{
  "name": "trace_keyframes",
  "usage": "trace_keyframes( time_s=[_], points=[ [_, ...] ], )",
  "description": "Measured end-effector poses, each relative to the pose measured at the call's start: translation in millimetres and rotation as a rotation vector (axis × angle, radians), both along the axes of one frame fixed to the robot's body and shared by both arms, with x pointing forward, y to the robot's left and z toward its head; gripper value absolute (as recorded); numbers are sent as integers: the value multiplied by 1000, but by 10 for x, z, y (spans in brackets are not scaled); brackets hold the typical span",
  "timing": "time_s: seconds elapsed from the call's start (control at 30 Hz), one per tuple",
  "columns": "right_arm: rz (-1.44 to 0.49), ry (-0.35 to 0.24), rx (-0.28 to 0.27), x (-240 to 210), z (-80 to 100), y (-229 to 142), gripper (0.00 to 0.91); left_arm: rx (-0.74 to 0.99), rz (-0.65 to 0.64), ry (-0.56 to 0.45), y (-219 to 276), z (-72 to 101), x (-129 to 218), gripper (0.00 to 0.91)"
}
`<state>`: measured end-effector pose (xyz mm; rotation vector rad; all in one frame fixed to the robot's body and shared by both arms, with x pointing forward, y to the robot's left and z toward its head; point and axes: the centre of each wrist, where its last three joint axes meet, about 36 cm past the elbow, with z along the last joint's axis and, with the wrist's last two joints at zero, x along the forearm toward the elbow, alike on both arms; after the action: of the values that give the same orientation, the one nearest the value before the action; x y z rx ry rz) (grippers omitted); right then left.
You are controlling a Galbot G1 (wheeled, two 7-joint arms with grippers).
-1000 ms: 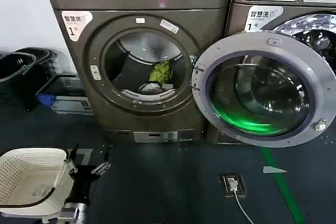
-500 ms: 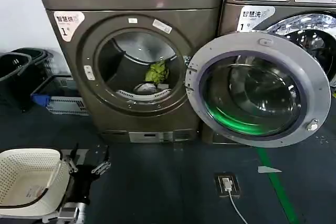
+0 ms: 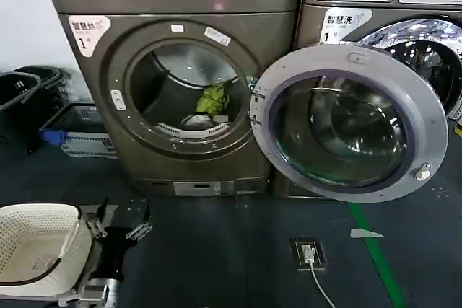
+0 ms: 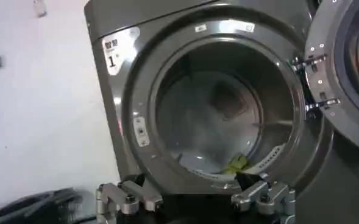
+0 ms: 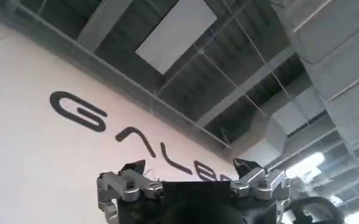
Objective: Grasp the clothes from the dryer.
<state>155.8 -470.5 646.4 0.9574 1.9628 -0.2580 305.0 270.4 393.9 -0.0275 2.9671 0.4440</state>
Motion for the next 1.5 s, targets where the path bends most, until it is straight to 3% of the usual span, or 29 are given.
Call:
trace_keyframes(
  time_s=[1.5],
  points=[
    [6, 2, -40, -3, -43, -36, 907, 4, -6, -4, 0, 9, -20, 907]
  ],
)
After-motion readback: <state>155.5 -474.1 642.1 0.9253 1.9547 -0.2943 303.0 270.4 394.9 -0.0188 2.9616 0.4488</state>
